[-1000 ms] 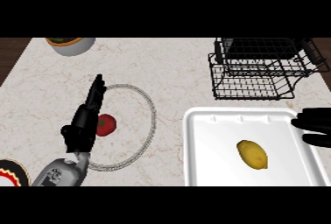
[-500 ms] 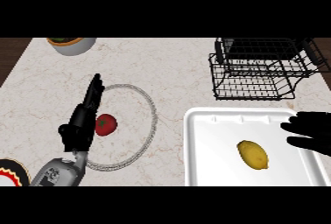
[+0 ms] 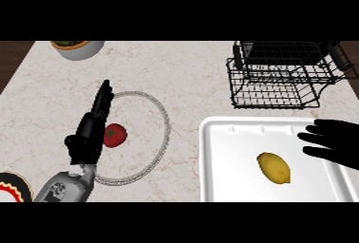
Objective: Pick the lemon from the tray and place it in the tiered basket
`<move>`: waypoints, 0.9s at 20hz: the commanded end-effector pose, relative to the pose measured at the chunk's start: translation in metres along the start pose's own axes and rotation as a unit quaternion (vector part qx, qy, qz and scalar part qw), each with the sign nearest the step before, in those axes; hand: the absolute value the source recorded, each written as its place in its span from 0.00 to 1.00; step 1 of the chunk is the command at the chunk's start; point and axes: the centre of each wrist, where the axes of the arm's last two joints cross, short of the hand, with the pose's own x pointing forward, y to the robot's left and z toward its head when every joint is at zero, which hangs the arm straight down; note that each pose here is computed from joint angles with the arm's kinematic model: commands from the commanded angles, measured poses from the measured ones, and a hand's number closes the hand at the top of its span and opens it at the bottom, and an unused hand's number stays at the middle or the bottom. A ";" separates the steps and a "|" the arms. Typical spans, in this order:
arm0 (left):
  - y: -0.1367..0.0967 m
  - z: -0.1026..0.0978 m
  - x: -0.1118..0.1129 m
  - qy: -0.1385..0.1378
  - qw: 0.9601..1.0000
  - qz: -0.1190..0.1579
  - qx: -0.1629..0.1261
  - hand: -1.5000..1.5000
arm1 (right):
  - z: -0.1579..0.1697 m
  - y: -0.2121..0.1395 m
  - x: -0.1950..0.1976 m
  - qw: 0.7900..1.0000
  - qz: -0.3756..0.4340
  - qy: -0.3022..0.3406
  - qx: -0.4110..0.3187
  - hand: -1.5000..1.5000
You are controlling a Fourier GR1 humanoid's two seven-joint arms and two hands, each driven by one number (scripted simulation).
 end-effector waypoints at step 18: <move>-0.001 0.013 -0.028 -0.002 1.000 -0.003 -0.004 0.50 | -0.025 0.063 -0.062 0.999 0.023 -0.030 0.030 0.00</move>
